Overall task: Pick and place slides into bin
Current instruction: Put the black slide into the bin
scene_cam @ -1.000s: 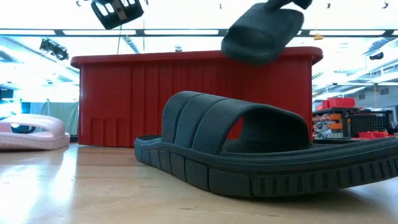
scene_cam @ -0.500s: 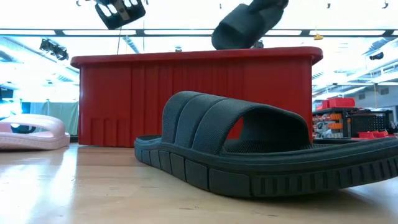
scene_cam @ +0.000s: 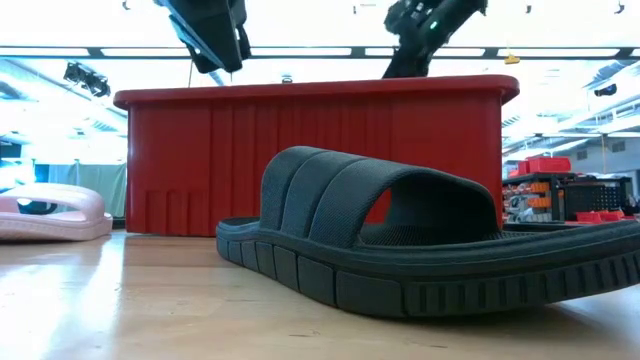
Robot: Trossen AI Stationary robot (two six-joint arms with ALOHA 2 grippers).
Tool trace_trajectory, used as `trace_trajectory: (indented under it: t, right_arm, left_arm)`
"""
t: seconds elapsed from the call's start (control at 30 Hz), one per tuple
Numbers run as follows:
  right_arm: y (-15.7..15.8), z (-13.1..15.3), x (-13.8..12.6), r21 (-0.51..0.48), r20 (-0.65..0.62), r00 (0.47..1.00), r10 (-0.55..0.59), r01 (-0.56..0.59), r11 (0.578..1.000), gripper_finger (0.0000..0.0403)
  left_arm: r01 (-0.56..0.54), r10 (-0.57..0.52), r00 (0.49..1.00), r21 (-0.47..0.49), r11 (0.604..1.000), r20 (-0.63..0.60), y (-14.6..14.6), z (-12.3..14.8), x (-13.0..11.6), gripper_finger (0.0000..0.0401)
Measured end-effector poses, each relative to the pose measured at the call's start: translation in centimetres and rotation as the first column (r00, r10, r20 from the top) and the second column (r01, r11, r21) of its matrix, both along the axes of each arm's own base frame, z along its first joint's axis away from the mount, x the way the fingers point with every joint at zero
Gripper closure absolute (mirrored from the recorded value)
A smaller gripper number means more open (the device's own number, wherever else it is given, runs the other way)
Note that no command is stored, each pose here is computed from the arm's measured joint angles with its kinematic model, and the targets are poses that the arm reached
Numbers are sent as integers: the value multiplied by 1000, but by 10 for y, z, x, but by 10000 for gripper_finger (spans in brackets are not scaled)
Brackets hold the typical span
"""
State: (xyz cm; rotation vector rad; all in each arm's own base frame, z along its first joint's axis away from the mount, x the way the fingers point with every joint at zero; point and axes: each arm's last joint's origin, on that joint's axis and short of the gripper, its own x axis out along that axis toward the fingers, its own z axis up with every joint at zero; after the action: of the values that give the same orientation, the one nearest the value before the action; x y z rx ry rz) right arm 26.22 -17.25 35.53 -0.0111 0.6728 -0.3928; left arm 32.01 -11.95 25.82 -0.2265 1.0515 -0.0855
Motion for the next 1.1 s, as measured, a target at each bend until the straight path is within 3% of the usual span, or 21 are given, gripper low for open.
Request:
trace_trajectory:
  t: [0.2,0.37,0.7,0.9,1.1]
  right_arm:
    - [-55,-37,26,126,-87,996,7,4,992,399]
    - [-79,-59,47,180,-159,986,42,-13,984,399]
    - [-96,-84,69,325,-280,957,75,21,945,399]
    - [-100,-110,68,479,-314,938,143,26,878,399]
    - [-103,-110,65,481,-314,940,135,34,876,383]
  left_arm:
    - [6,-6,1000,33,999,0,13,0,4,383]
    - [-32,36,999,89,996,-38,22,-3,2,394]
    - [-95,120,986,200,975,-115,29,-7,-7,376]
    - [-95,123,984,205,974,-127,30,-8,-8,377]
    - [-95,122,984,204,974,-126,29,-8,-8,391]
